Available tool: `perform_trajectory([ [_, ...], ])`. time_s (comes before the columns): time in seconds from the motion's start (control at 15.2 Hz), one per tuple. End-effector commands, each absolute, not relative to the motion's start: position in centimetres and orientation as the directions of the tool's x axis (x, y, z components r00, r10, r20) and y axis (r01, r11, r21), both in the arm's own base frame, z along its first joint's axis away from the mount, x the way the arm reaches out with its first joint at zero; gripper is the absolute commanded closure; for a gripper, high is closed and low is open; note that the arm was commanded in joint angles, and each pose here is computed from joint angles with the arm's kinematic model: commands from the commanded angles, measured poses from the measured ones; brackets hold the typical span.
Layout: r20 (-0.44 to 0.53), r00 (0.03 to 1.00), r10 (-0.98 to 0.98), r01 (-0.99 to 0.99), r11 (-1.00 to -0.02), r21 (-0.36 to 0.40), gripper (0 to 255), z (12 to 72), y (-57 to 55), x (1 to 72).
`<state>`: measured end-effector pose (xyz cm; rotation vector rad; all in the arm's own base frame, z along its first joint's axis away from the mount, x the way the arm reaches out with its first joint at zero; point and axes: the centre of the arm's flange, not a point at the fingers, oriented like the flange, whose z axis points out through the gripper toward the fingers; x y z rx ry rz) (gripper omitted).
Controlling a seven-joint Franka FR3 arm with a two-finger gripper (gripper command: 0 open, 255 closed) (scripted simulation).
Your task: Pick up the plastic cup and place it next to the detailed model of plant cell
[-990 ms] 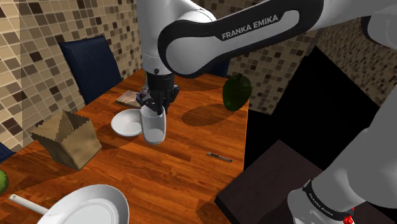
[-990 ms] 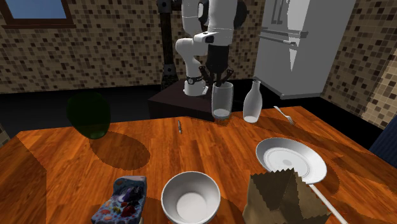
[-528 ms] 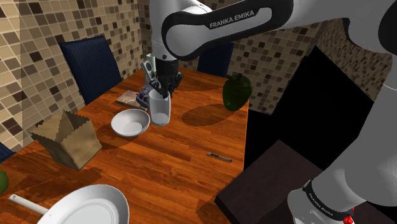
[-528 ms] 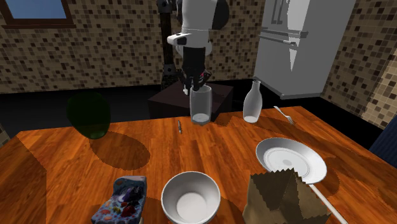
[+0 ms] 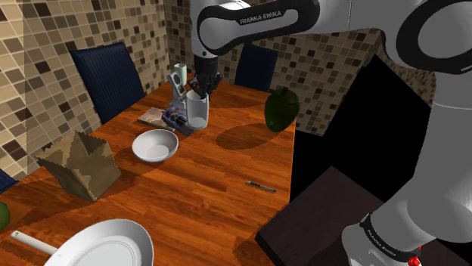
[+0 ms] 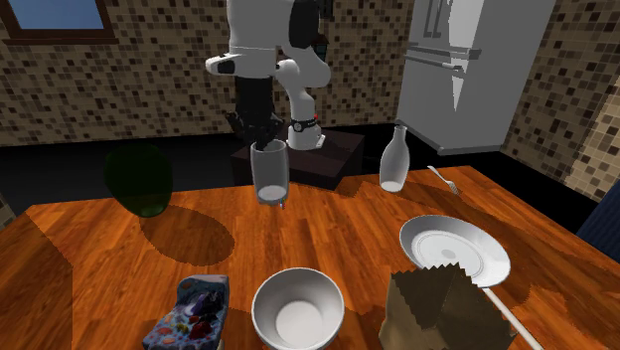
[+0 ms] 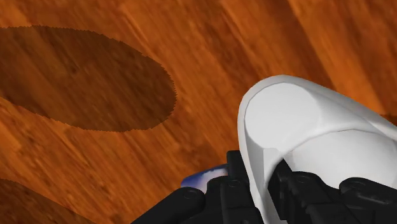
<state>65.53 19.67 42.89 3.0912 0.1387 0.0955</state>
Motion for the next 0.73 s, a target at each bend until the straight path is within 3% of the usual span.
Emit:
perform_trajectory([
  [0.0, 0.060, 0.994, 0.091, 0.089, -0.995, 0.049, 255, 43.1, 18.2, 67.4],
  [0.46, 0.060, 0.994, 0.091, 0.089, -0.995, 0.049, 255, 43.2, 11.7, 74.5],
  [0.66, 0.060, 0.994, 0.092, 0.089, -0.995, 0.049, 255, 41.6, 11.7, 74.5],
])
